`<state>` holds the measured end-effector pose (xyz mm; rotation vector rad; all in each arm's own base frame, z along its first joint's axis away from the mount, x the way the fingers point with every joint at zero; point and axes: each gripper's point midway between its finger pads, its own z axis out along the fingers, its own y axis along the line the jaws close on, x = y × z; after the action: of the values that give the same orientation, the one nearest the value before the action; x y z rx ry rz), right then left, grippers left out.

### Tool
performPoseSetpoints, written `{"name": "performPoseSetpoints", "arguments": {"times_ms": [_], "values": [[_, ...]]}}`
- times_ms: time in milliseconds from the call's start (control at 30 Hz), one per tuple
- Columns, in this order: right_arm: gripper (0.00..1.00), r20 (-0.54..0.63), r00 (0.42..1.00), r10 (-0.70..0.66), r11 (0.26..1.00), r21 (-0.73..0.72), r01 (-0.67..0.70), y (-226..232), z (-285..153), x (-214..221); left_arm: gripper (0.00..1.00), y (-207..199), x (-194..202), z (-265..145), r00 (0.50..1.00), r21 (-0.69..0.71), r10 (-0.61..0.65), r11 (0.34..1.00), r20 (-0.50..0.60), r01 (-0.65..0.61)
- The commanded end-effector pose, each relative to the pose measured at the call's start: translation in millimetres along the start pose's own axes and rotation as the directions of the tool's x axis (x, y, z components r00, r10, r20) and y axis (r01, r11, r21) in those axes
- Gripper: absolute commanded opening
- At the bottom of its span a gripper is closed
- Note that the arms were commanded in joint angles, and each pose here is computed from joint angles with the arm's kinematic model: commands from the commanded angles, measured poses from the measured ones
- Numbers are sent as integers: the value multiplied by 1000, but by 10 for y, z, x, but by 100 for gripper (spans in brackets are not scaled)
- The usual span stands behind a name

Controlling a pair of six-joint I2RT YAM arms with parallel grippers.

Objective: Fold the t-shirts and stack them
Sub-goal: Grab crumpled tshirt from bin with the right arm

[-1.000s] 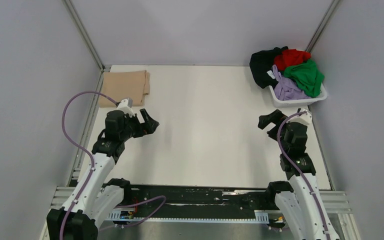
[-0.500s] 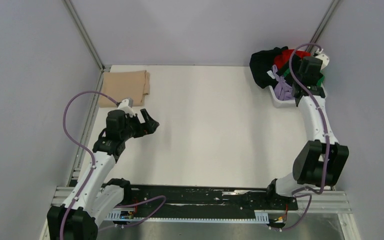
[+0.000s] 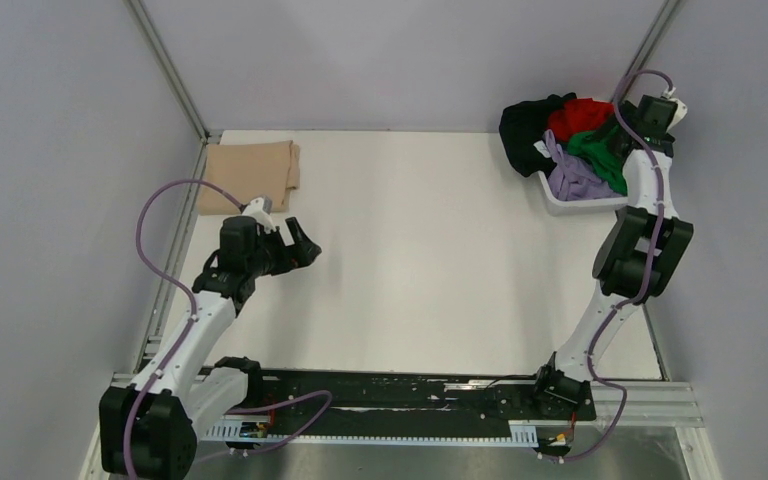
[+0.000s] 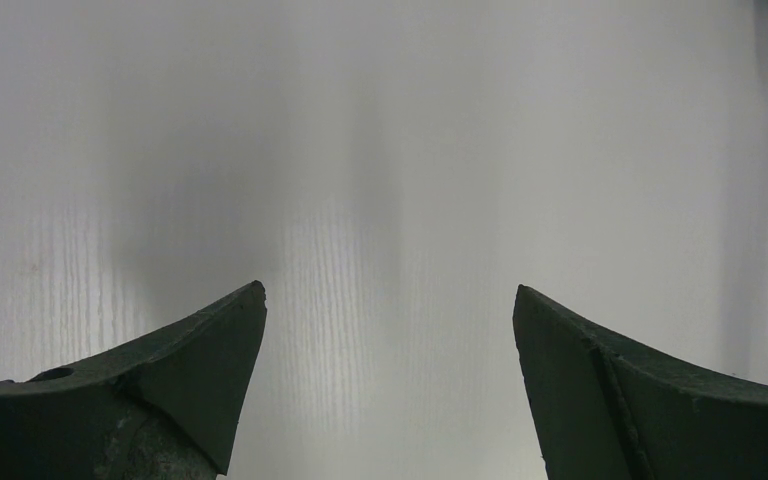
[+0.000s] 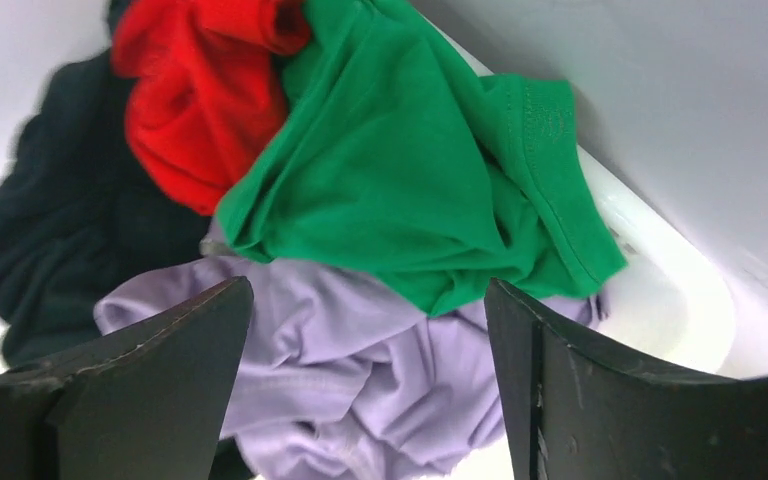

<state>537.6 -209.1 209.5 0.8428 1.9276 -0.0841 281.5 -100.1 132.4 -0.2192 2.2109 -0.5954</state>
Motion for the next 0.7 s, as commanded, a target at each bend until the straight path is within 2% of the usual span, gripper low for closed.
{"name": "performPoseSetpoints", "arguments": {"times_ms": [0,133,233,333,500,667], "values": [[84,-21,1000,-16,1000,-14,16,-29,324,26,100,-121,-236,10,997,38,21,999,68,-23],[80,-42,999,5,1000,-23,-5,-34,613,115,100,-107,-220,72,998,37,20,999,53,-22],[70,-58,998,20,999,-41,-23,5,783,194,100,-76,-204,117,999,26,16,999,44,-17],[45,-68,997,35,996,-74,-40,76,888,222,100,-59,-181,152,1000,21,17,1000,26,-17],[2,-23,999,47,988,-149,-50,278,794,-51,100,-64,-177,168,1000,25,16,1000,21,-17],[0,104,994,34,988,-154,-18,370,352,-611,100,-84,-200,117,999,29,21,999,35,-22]]}}
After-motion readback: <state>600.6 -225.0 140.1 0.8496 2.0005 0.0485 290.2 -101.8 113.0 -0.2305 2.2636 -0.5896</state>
